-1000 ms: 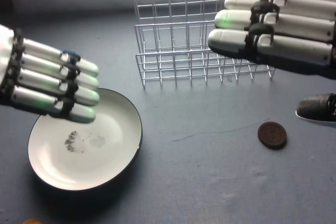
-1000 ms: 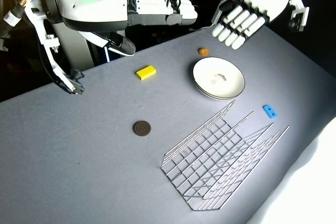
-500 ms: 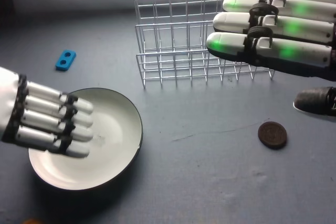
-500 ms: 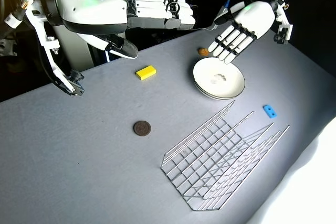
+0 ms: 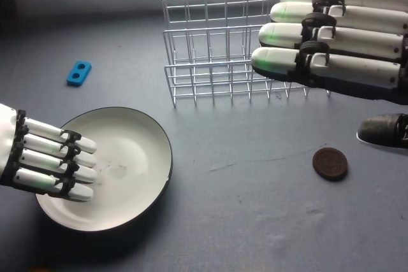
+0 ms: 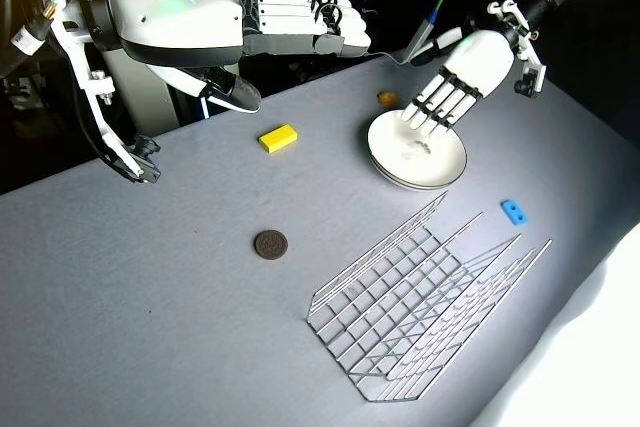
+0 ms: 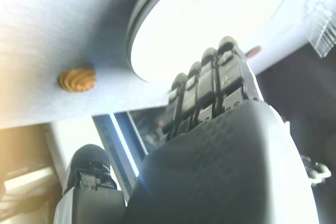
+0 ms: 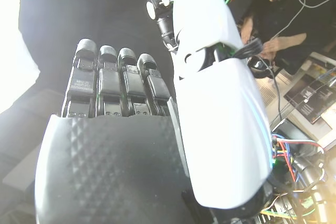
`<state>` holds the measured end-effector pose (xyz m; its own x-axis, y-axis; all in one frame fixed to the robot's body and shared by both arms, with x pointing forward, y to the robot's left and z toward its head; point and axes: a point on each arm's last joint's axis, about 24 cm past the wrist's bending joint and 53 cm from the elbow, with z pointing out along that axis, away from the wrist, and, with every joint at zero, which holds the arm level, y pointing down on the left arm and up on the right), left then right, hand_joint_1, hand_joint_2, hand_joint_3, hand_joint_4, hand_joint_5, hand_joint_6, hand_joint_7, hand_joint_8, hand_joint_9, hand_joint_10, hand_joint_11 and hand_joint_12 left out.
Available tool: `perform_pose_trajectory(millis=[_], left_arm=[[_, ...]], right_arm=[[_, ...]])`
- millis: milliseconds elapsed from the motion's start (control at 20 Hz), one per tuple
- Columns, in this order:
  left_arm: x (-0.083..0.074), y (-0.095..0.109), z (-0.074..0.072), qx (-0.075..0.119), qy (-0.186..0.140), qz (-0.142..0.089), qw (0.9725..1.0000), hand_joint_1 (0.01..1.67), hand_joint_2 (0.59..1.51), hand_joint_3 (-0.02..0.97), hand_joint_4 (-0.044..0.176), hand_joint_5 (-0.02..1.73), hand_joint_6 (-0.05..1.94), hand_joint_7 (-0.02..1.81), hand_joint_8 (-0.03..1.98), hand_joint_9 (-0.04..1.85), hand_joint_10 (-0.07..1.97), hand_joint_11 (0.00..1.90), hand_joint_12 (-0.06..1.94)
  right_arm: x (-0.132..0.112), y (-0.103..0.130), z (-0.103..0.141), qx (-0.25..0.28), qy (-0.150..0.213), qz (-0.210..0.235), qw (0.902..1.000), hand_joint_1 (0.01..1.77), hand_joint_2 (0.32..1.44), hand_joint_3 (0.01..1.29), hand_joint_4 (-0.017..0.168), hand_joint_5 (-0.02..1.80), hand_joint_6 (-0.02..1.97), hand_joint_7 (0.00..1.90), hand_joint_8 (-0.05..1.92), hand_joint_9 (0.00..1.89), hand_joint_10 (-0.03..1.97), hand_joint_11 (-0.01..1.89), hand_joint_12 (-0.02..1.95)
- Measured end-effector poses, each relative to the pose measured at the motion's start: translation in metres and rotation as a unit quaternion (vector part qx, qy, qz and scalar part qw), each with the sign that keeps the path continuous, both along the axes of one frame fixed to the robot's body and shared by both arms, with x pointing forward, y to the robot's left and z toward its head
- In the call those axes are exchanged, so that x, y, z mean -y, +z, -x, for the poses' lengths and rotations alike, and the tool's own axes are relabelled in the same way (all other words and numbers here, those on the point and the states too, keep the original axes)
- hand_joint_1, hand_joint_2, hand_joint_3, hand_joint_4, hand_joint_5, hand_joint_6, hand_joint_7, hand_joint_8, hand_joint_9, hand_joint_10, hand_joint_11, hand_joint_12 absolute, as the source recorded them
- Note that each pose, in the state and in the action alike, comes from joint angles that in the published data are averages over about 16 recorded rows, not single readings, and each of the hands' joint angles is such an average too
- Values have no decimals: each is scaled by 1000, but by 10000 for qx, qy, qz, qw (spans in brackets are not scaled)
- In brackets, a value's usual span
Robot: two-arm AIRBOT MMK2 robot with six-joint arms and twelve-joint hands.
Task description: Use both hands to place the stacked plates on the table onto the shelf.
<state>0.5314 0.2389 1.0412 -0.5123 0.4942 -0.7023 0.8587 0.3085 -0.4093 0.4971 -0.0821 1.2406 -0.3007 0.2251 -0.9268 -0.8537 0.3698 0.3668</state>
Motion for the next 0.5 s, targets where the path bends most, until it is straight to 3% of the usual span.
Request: perform_pose_trajectory(millis=[500], left_arm=[[-21, -20, -9, 2, 171, -284, 9995, 18, 1104, 16, -2, 24, -7, 16, -11, 22, 5, 16, -10]], right_arm=[[-2, -5, 1, 66, 18, 80, 9999, 1385, 1061, 12, -2, 21, 20, 18, 14, 47, 6, 15, 369]])
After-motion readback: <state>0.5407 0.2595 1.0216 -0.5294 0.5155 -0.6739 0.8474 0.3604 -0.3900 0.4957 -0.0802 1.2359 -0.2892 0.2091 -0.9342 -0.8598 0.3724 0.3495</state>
